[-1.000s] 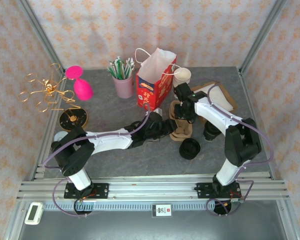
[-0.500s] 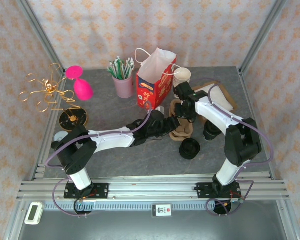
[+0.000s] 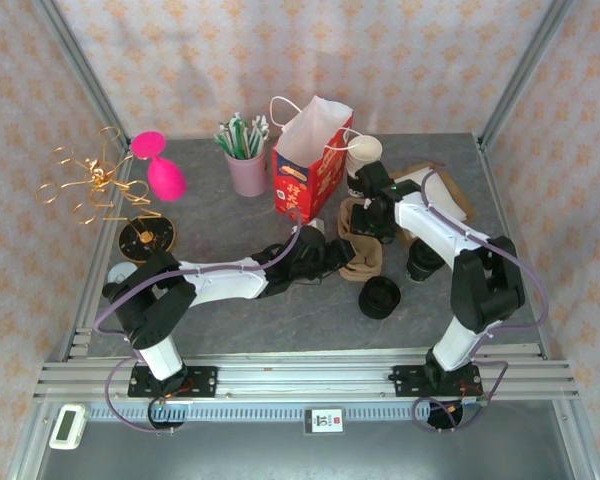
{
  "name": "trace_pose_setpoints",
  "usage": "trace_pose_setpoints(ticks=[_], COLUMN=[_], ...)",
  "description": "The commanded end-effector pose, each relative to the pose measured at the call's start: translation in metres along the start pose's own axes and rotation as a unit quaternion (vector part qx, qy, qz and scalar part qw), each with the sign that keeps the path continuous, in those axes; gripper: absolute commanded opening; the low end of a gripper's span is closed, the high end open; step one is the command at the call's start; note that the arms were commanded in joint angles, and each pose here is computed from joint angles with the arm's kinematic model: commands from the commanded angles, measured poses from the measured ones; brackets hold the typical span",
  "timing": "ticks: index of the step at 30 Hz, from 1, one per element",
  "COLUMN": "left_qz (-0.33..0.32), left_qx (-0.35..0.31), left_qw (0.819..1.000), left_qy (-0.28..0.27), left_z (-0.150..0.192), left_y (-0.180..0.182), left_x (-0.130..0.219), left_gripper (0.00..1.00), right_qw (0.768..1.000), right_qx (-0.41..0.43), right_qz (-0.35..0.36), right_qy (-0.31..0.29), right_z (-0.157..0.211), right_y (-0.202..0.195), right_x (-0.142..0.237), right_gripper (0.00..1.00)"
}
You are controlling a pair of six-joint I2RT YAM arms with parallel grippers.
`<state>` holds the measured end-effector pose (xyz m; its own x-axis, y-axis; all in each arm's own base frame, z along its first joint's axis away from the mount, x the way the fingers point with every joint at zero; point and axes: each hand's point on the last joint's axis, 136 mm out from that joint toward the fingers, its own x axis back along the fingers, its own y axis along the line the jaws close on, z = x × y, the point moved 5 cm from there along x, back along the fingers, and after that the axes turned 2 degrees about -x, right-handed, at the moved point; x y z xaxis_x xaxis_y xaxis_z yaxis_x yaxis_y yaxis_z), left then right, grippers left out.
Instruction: Pack the takeout coffee
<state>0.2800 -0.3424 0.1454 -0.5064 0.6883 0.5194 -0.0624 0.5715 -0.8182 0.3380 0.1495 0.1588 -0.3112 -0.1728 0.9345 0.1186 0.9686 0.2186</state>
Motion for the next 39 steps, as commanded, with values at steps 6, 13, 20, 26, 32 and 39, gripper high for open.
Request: trace_pose_setpoints(ticks=[6, 13, 20, 26, 32, 39], left_qz=[0.002, 0.021, 0.000, -0.044, -0.131, -0.190], left_qx=[0.002, -0.015, -0.053, -0.106, -0.188, -0.268], left_qw=[1.000, 0.999, 0.997, 0.986, 0.954, 0.922], left_qy=[-0.006, -0.023, -0.061, -0.124, -0.194, -0.204], left_z=[-0.007, -0.016, -0.032, -0.062, -0.126, -0.193], left_y=[-0.001, -0.018, -0.023, -0.028, -0.045, -0.074], left_x=[-0.003, 0.011, 0.044, 0.095, 0.158, 0.188], left_gripper=[0.56, 0.59, 0.59, 0.60, 0.60, 0.62], right_qw=[0.999, 0.999, 0.997, 0.997, 0.997, 0.997], right_qx=[-0.013, -0.003, 0.008, 0.010, 0.012, 0.010], right_qz=[-0.003, 0.022, 0.037, 0.038, 0.043, 0.046], right_qy=[-0.033, -0.043, -0.062, -0.071, -0.070, -0.066], right_z=[-0.009, -0.011, -0.017, -0.018, -0.017, -0.017], right_y=[-0.003, -0.009, -0.011, -0.011, -0.012, -0.011], right_x=[0.023, 0.027, 0.041, 0.055, 0.069, 0.078], right_gripper=[0.29, 0.29, 0.29, 0.29, 0.29, 0.29])
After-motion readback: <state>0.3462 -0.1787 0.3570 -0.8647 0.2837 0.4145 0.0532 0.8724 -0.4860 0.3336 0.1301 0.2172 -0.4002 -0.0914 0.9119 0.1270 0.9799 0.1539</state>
